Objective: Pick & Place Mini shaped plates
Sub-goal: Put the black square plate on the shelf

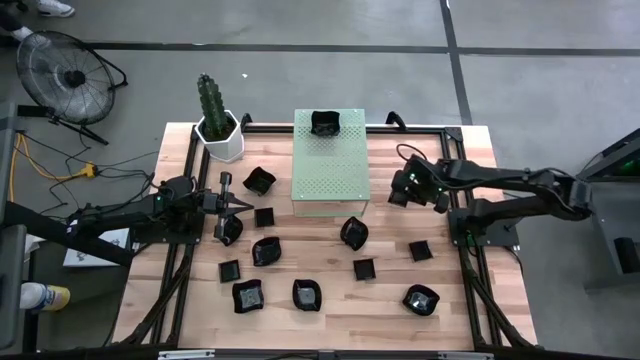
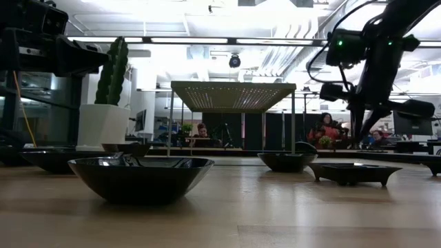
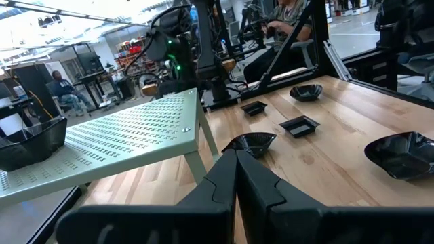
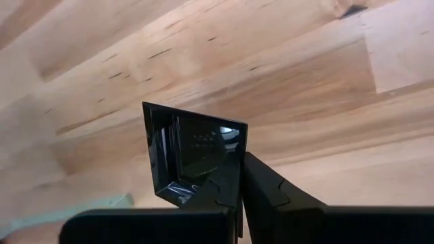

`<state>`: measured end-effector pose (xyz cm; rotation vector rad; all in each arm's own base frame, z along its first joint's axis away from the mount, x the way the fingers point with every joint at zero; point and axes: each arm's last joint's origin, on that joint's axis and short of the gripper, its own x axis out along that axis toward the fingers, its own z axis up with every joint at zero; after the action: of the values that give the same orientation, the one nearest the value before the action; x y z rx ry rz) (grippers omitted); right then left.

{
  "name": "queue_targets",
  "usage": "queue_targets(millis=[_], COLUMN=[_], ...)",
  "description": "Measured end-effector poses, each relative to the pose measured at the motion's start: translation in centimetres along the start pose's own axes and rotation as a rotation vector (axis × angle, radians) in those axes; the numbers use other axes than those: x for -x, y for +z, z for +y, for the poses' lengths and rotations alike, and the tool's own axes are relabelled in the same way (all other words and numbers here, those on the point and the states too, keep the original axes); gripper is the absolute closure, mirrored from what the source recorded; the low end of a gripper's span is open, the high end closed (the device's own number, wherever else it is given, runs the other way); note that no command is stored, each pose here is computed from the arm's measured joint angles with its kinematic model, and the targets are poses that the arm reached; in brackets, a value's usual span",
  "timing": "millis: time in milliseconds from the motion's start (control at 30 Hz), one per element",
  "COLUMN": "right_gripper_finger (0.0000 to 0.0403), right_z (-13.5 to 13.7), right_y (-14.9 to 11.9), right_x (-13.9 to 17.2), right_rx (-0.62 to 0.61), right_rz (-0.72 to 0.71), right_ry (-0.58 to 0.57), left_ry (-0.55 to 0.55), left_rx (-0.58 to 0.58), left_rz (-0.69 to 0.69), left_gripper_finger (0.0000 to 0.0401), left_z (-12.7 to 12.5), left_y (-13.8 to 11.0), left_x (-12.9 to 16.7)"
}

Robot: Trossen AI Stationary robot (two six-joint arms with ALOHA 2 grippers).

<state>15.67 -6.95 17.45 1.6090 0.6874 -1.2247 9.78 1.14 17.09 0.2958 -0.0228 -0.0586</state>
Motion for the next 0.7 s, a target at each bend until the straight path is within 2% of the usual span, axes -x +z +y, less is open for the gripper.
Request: queue_targets(millis=[700], right_gripper_finger=[0.0402], right_z=[-0.5], right_y=[-1.4], right_x=[5.0], right_rx=[0.104], right_rz=[-0.029], right_ry=[0.245], left_ry=[0.000], left_rx=[0.000], left_rz=[0.000], left_gripper_finger=[0.0398], left_z=[0.0], left_y=[0.0], left_x=[0.0])
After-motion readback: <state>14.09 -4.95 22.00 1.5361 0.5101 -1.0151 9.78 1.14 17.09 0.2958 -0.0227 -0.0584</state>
